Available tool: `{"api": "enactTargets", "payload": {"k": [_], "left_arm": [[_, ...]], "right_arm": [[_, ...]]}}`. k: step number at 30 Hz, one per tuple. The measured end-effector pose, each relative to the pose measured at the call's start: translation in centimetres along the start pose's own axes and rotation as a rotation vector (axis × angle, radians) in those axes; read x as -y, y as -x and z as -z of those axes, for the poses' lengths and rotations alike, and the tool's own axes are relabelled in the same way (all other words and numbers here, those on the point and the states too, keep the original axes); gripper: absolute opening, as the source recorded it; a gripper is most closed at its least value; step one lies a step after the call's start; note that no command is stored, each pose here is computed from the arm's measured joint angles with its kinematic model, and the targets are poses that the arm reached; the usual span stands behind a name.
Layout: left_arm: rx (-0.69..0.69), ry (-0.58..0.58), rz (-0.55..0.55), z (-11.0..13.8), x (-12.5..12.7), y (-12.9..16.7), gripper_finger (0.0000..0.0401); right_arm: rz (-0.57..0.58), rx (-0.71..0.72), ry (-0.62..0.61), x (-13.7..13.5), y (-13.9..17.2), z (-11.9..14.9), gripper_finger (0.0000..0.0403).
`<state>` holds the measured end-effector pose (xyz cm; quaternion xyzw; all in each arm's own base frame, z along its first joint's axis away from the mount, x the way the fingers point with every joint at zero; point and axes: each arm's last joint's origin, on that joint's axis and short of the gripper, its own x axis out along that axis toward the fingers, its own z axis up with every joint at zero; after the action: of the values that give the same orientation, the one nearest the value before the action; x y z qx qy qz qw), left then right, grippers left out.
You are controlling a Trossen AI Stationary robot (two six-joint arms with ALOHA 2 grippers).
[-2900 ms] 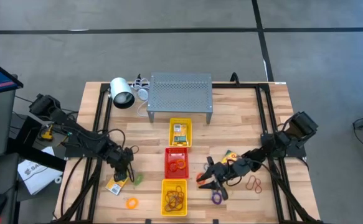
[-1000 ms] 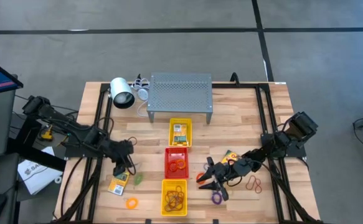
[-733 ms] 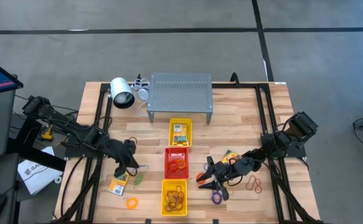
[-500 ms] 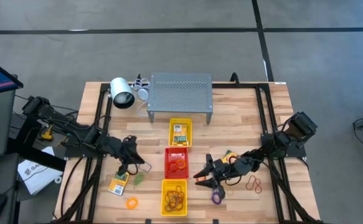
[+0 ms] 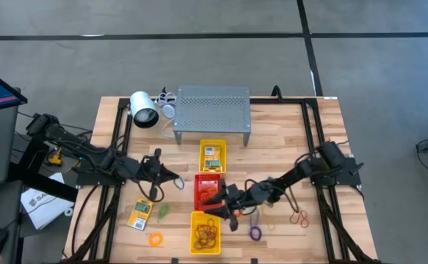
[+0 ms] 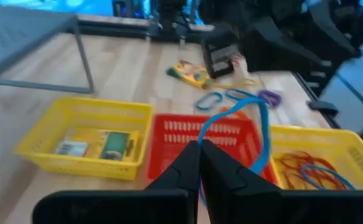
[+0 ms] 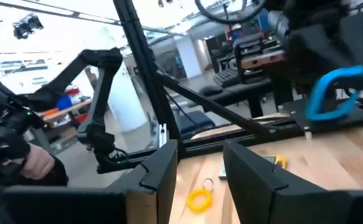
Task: Pick & Place Office Desk Supplies
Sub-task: Put the blue rubber band into the bottom yellow bin
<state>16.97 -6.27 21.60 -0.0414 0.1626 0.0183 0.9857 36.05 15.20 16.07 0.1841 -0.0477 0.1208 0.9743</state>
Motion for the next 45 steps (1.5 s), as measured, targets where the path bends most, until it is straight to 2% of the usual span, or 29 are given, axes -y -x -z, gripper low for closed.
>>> {"api": "enactTargets", "payload": {"k": [7, 13, 33, 39, 45], "left_arm": [[0.025, -0.008, -0.004, 0.0, 0.5, -1.1, 0.0001], [0.024, -0.008, -0.004, 0.3, 0.8, -2.0, 0.0002], [0.04, -0.027, 0.001, 0.2, 0.9, -2.0, 0.0002], [0.071, -0.029, 0.068, -0.5, 0.8, -1.2, 0.0002], [0.101, -0.017, 0.077, -0.9, 0.7, -0.7, 0.0002]], "right_arm": [[0.015, 0.03, 0.025, 2.6, -2.9, 0.4, 0.0127], [-0.044, 0.036, 0.03, 3.6, -4.4, 0.1, 0.0127], [-0.016, -0.054, 0.044, 4.1, -4.8, 0.5, 0.0127], [-0.01, -0.073, 0.045, 4.1, -4.7, 0.7, 0.0127], [-0.003, -0.069, 0.046, 4.4, -4.8, 0.6, 0.0127]]}}
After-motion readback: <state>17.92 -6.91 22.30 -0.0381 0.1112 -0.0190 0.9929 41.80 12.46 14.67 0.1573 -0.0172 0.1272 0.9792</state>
